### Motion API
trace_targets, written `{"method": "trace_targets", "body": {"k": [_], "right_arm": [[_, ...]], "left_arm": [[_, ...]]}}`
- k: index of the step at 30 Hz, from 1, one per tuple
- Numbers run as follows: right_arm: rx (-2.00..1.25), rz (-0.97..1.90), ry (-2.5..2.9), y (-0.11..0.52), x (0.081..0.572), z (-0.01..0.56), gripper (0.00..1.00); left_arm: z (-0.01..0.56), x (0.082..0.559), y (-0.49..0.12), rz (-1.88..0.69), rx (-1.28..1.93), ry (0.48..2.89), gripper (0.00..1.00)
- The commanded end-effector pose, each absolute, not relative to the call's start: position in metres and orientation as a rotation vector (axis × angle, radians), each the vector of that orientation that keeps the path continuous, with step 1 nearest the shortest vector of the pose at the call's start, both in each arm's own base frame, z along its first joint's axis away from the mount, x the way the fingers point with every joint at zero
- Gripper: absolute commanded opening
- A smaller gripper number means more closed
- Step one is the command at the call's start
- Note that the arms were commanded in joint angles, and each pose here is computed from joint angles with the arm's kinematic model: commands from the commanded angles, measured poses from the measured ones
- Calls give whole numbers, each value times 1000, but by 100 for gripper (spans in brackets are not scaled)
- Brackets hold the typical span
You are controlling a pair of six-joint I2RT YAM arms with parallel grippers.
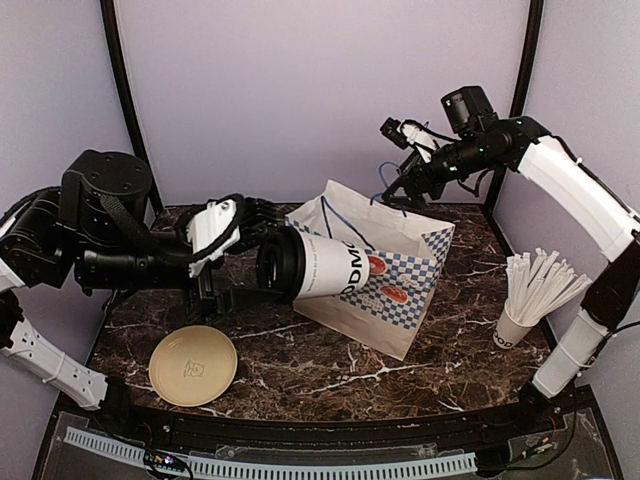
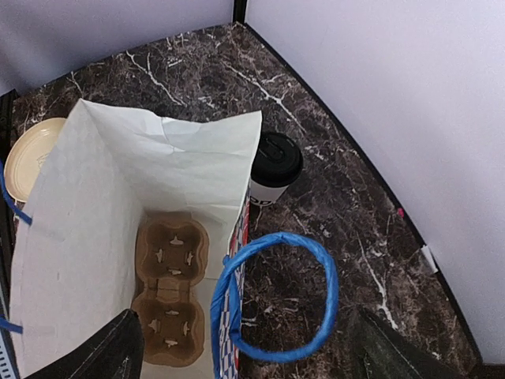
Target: Pack the takeout coffee
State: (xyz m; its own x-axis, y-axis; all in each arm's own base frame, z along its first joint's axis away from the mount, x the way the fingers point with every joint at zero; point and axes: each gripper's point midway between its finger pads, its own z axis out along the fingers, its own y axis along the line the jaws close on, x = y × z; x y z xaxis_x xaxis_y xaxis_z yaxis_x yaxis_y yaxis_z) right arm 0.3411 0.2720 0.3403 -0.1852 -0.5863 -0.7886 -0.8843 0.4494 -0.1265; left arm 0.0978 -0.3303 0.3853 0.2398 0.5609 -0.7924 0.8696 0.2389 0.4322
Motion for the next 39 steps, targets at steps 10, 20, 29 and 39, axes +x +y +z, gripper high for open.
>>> {"method": "trace_targets", "body": {"k": [10,20,29,39], "right_arm": [[-1288,490,1984,286,363,302,17],[-1614,569,1754,308,283,316,0],[-1773,592,1693,322,223,306,0],[-1775,761,1680,329,187,328,0]], "left_arm": [[452,125,-324,-182,1323,1385,67],[458,136,-322,-108,1321,1387,68],[400,134,-335,-5,1517,1494,67],[349,116,-334,20,1678,1653,60]]}}
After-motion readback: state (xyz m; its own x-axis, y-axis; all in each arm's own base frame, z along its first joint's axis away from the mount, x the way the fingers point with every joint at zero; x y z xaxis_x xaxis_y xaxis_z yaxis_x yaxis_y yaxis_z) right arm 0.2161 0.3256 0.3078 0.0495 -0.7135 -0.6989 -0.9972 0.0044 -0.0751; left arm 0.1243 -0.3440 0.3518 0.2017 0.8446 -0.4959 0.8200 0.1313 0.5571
